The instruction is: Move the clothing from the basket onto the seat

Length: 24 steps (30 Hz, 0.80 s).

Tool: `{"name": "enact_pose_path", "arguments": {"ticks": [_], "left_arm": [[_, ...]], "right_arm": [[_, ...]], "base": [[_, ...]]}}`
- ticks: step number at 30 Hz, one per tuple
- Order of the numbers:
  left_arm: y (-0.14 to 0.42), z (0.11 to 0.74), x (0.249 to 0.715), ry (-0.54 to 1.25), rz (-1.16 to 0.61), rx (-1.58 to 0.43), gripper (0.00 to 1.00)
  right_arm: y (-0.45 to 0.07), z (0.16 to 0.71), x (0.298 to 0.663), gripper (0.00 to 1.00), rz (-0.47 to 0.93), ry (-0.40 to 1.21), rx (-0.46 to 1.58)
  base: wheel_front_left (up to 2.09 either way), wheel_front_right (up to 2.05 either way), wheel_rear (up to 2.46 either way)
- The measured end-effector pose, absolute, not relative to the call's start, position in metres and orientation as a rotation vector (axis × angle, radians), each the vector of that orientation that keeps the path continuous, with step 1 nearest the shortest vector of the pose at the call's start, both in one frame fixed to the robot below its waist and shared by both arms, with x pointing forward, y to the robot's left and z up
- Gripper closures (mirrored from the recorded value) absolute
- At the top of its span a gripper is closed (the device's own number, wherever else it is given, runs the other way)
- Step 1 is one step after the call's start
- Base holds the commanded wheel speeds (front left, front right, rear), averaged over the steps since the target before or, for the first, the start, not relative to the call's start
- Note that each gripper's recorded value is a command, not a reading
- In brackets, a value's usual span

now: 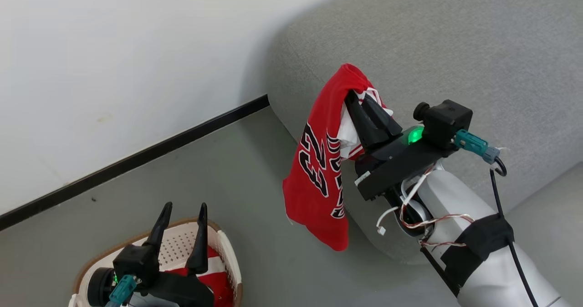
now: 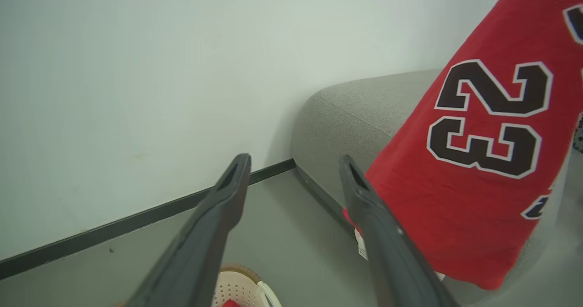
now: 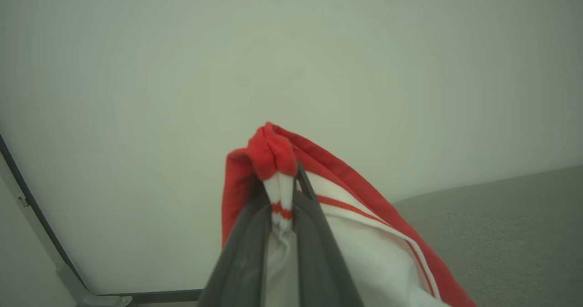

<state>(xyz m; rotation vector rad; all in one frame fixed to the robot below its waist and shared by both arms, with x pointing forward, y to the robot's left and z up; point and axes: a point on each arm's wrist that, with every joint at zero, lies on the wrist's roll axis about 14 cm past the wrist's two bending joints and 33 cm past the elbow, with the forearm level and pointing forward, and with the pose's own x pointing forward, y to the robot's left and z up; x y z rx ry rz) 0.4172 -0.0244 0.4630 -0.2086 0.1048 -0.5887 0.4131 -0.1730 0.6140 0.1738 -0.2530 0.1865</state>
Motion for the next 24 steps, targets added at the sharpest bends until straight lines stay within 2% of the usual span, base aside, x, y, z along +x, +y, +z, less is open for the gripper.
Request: {"name": "enact_pose_path", "arguments": {"ticks": [16, 24], "left_arm": [[-0.084, 0.477, 0.412, 0.079, -0.759, -0.228, 0.0], [-0.096, 0.473, 0.409, 0.091, -0.796, -0.235, 0.0]], "right_arm": [[-0.218, 0.619, 0.399, 1.0, 0.061, -0.278, 0.127], [-0.229, 0.618, 0.395, 1.0, 0.023, -0.29, 0.134]], "base": [[0.0, 0.0, 0.0], [0.0, 0.0, 0.0]]}}
